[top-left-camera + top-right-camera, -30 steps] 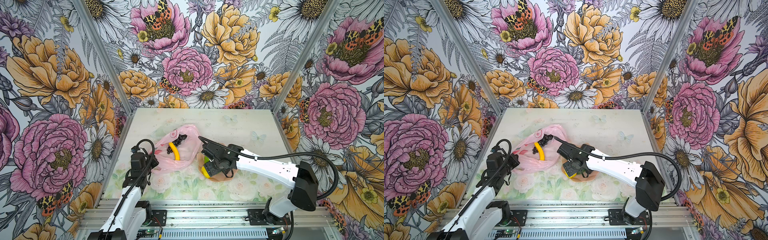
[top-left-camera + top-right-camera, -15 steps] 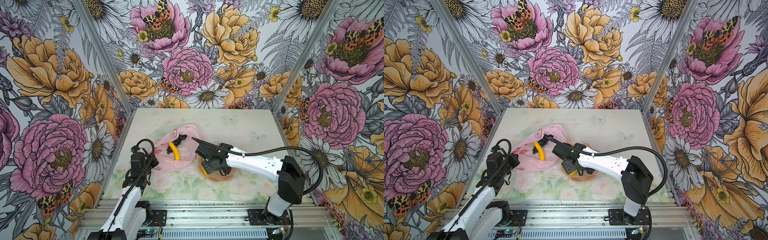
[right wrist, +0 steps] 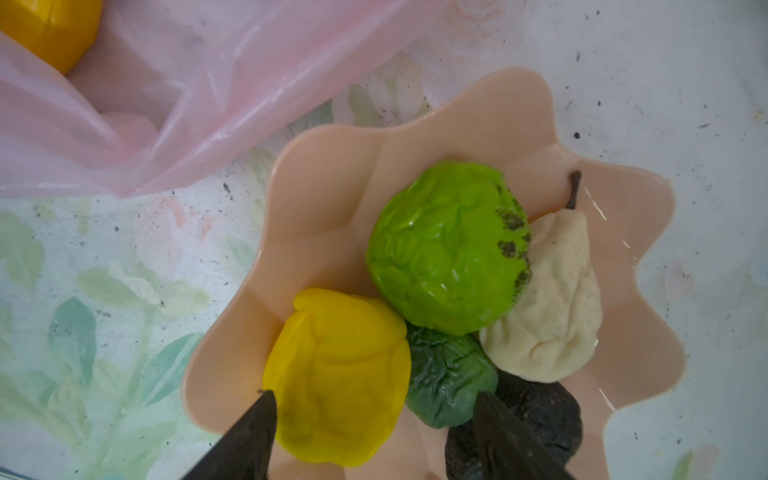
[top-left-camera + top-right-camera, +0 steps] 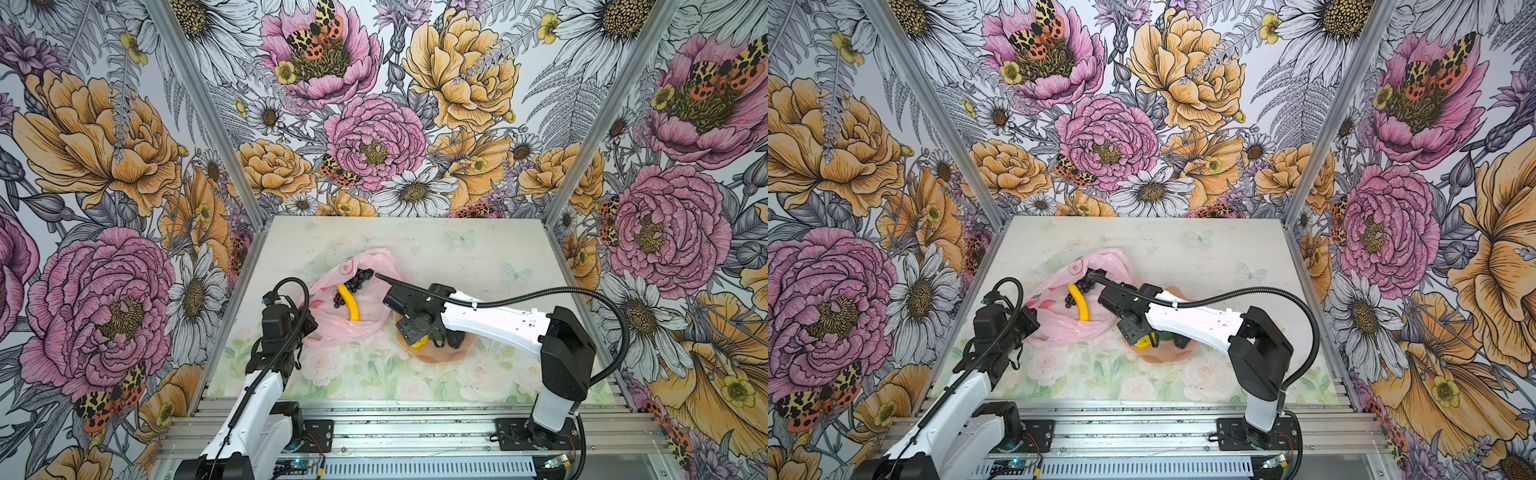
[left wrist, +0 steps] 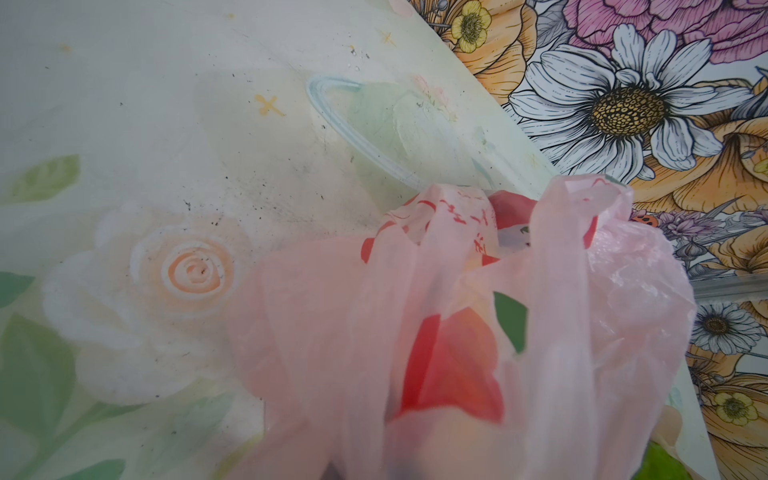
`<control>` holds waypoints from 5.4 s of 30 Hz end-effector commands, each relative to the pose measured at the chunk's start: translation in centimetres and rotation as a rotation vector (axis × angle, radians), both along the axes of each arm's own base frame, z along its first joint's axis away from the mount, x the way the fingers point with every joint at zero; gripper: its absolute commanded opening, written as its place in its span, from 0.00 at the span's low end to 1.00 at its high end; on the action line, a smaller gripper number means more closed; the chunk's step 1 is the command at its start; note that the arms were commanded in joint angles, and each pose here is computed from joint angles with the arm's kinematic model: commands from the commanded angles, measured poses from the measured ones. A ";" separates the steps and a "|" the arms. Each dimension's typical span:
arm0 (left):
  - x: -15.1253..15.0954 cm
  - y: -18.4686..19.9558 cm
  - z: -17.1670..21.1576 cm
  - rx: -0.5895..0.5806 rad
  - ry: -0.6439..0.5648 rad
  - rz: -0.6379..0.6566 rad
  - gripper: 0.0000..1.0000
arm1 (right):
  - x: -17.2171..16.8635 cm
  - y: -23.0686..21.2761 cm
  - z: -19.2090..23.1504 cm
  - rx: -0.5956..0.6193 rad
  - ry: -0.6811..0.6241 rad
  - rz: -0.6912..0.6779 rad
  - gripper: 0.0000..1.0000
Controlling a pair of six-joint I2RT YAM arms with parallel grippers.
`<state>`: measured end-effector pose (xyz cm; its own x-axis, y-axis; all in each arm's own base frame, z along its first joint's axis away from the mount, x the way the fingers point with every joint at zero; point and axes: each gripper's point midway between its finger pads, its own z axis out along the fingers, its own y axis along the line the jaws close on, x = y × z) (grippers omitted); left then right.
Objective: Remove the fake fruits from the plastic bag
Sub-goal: 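Release the yellow fruit and move the right gripper back into the bag mouth, then grasp the orange beside the banana with the right gripper, then lift the orange with the right gripper and lower it into the peach bowl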
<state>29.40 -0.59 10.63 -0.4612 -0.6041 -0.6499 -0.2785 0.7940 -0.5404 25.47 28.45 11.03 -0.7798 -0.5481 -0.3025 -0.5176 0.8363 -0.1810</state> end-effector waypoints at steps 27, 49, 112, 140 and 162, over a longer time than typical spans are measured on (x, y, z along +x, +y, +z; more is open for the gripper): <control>-3.7 -3.4 -6.2 -0.157 0.253 0.060 0.01 | 6.9 18.6 -0.9 0.409 -0.057 -0.056 0.65; -4.6 -4.3 -8.1 -0.102 0.281 0.066 0.03 | 5.6 21.5 -4.7 0.434 0.047 -0.054 0.61; -0.5 -4.2 -2.9 -0.074 0.164 -0.050 0.06 | 5.1 18.4 5.2 0.421 -0.162 0.085 0.44; 2.9 -3.3 -1.8 0.026 0.082 -0.136 0.02 | 6.1 -8.0 4.1 -0.018 -0.364 -0.294 0.45; 2.9 -3.0 -1.9 0.009 0.077 -0.128 0.02 | 7.7 -13.8 -0.4 -0.300 -0.369 -0.377 0.46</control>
